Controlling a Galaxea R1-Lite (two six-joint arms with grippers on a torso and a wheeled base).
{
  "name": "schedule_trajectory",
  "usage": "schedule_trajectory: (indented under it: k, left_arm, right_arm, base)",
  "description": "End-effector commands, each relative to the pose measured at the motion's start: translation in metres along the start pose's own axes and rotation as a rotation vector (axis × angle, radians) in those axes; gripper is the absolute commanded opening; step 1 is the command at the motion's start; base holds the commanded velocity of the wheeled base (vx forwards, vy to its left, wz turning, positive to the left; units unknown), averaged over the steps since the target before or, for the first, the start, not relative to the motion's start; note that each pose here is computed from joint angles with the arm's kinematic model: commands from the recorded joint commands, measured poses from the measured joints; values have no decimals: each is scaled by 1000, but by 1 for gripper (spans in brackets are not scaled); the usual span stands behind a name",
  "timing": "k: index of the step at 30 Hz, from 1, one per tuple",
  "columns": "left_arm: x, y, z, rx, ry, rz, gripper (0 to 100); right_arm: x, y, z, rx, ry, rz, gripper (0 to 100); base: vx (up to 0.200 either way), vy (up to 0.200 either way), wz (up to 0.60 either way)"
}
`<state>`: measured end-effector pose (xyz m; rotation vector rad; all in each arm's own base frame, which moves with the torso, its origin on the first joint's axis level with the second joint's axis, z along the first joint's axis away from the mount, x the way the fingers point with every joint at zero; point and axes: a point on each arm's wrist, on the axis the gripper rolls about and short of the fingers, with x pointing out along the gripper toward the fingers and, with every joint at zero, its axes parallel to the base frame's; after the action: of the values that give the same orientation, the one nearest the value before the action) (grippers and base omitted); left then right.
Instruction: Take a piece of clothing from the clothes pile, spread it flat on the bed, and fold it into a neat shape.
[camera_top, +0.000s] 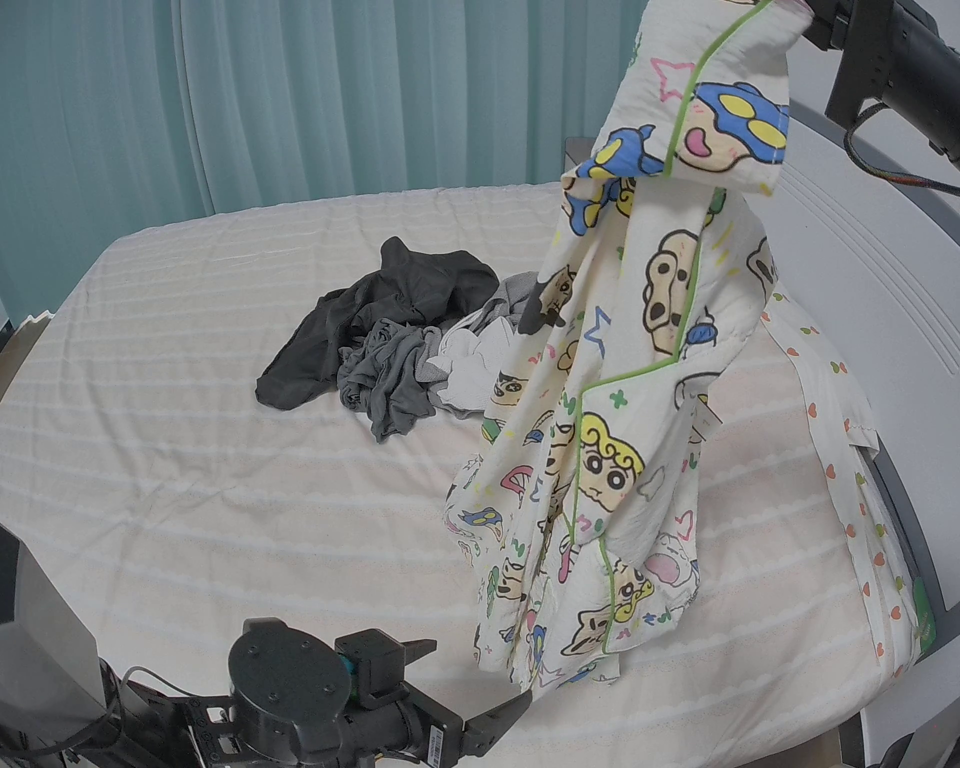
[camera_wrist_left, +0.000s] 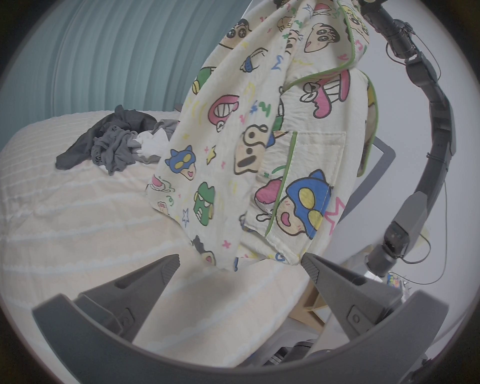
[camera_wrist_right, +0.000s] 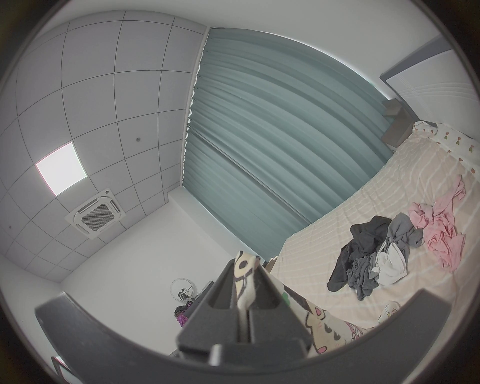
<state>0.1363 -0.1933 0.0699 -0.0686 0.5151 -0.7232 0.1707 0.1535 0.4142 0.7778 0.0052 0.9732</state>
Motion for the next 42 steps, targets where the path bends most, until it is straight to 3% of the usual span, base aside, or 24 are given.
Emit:
schedule_trajectory:
  k: [1,9,14,16,22,27,34,42]
  left_arm:
    - [-9,-4,7,-15,-35,-62,100]
    - [-8,-15,36,-182,-231,-176,100]
    - [-11,-23,41,-258,-266,-228,100]
    - [-9,-22,37,-244,-254,-205,100]
    - [30,-12,13,-135,-189,-13,100]
    - [48,-26,13,-124,-243,-33,100]
    - [55,-36,11,-123,-248,-61,100]
    - [93,-34,9,-141,-309,90,100]
  right_arm:
    - [3,-5,2,-5,-8,-18,0]
    - [3,-11,1,-6,-6,-38,0]
    - [2,-10,1,-6,-7,-39,0]
    - [1,-10,2,-7,-8,-38,0]
    - [0,-6,3,-5,-14,-25,0]
    - [3,1,-4,10,8,-2,0]
    - [6,0,-7,15,20,-2,0]
    - [5,13,-15,39,35,30,0]
  base:
    - [0,0,0]
    - [0,0,0]
    - [0,0,0]
    - [0,0,0]
    - [0,0,0]
    - [0,0,0]
    - [0,0,0]
    - [0,0,0]
